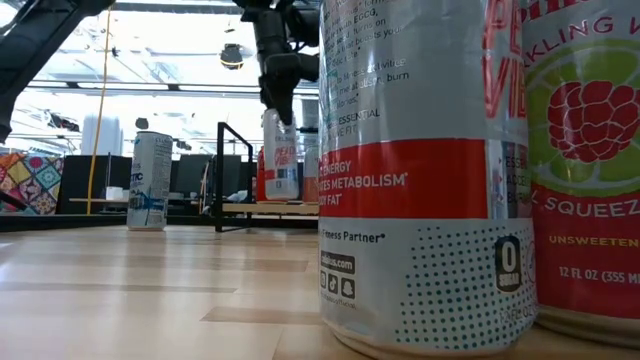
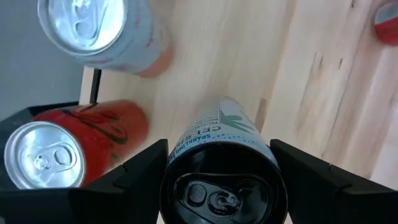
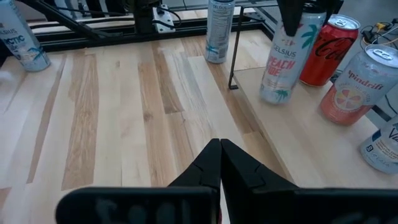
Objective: Place canned beverage on shelf
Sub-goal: Put the top white pink soda can on the shelf
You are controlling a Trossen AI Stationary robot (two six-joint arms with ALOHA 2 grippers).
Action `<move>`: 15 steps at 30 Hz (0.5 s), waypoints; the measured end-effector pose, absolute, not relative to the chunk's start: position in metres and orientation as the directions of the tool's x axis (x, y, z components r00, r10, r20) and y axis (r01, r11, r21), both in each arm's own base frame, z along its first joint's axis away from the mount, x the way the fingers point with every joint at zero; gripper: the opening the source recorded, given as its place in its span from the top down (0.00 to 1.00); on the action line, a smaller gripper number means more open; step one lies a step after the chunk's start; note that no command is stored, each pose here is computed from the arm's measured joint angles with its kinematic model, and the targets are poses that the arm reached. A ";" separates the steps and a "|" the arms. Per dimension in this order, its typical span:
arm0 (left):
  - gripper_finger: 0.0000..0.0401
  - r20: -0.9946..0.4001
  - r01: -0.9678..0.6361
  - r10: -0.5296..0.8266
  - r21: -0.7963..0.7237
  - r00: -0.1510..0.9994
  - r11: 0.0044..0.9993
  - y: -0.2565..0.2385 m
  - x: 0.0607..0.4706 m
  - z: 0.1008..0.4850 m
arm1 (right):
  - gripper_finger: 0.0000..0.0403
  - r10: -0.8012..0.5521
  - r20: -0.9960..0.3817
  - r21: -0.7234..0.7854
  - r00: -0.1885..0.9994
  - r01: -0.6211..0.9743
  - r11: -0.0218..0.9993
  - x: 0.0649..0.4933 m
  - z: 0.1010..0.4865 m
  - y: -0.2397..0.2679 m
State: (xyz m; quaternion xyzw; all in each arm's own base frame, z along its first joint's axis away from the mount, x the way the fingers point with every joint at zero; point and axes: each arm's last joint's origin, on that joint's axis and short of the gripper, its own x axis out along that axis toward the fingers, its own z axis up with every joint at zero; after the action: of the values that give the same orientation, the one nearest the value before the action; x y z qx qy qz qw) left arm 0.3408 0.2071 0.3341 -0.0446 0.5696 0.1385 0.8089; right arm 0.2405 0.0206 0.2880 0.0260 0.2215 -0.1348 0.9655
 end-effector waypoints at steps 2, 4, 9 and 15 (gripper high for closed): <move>0.39 -0.939 -0.286 0.166 0.077 0.302 0.955 0.211 0.338 0.332 | 0.92 -0.249 -0.433 -0.008 0.866 0.272 0.962 0.241 0.288 0.021; 0.39 -0.941 -0.298 0.168 0.076 0.294 0.951 0.215 0.335 0.332 | 0.92 -0.249 -0.433 -0.008 0.866 0.272 0.962 0.241 0.288 0.021; 0.37 -0.939 -0.311 0.171 0.074 0.298 0.947 0.220 0.333 0.332 | 0.92 -0.249 -0.433 -0.008 0.866 0.272 0.962 0.241 0.288 0.021; 0.31 -0.939 -0.308 0.170 0.074 0.300 0.949 0.219 0.333 0.332 | 0.92 -0.249 -0.433 -0.007 0.866 0.273 0.962 0.241 0.288 0.021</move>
State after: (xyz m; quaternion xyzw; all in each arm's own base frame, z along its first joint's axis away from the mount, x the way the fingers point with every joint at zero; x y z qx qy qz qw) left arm 0.3335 0.2188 0.3321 -0.0600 0.5728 0.1486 0.8038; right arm 0.2406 0.0206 0.2882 0.0273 0.2203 -0.1351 0.9656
